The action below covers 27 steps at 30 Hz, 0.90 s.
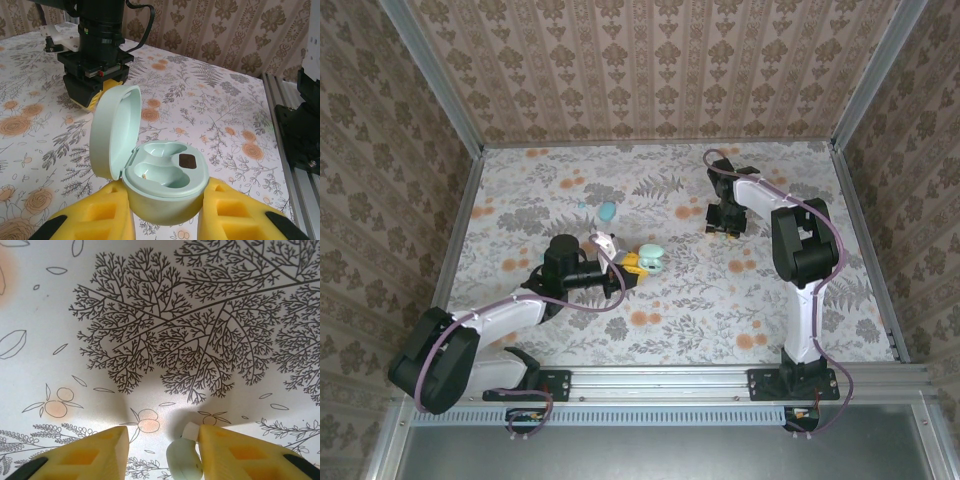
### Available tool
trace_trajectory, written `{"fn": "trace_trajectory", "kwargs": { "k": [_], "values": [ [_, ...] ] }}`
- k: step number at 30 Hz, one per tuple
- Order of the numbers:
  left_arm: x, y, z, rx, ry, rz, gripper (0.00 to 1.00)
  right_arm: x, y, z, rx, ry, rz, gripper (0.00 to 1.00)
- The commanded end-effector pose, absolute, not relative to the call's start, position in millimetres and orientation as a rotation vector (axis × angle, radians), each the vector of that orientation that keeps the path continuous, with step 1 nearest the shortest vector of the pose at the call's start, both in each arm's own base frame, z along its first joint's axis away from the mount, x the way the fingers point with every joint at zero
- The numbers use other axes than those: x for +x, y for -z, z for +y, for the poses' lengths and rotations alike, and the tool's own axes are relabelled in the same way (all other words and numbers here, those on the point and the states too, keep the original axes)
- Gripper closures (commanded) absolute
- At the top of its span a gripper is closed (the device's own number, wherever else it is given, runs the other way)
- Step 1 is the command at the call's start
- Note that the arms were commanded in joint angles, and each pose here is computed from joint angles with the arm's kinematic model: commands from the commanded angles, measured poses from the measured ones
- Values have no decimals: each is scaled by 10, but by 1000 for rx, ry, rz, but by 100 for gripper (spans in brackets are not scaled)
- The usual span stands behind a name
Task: Insert the wireless bluetooth earbuds into the charging case
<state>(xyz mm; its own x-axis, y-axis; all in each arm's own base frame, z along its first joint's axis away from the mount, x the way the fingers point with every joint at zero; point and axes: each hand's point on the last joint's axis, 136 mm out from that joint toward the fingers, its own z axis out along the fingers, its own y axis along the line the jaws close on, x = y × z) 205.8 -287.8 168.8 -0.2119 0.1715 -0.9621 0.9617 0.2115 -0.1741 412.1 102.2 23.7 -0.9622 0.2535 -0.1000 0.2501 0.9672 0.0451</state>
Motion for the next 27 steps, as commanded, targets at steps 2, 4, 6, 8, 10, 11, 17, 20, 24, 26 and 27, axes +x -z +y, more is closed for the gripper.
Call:
{"fn": "trace_trajectory", "kwargs": {
  "k": [2,4,6,8,10,11,17,20,24,26,27],
  "values": [
    [2024,-1779,-2862,1112,1098,1536,100,4059,-213,1111,278,-63,3068,58],
    [2023,-1774,-2859,1111,1097,1539,100,4095,-296,1157,236,-80,3049,58],
    [2023,-1774,-2858,1110,1096,1539,100,4147,-402,1200,200,-108,3019,58],
    [2023,-1772,-2857,1108,1097,1542,100,4182,-485,1212,169,-119,2997,58],
    [2022,-1776,-2855,1106,1098,1542,100,4206,-553,1245,110,-145,2985,58],
    [2020,-1778,-2857,1107,1097,1541,100,4210,-580,1276,65,-167,2983,58],
    [2011,-1778,-2871,1105,1099,1545,100,4135,-661,1324,-299,-190,2981,60],
    [2007,-1773,-2882,1108,1099,1547,100,4128,-620,1196,-318,-85,2996,60],
    [2016,-1774,-2899,1109,1098,1549,100,4112,-516,1143,-192,-54,3030,60],
    [2018,-1789,-2910,1111,1099,1545,100,4111,-469,1152,-149,-61,3034,60],
    [2018,-1788,-2912,1111,1099,1548,100,4115,-457,1158,-131,-67,3032,60]
  ]
}}
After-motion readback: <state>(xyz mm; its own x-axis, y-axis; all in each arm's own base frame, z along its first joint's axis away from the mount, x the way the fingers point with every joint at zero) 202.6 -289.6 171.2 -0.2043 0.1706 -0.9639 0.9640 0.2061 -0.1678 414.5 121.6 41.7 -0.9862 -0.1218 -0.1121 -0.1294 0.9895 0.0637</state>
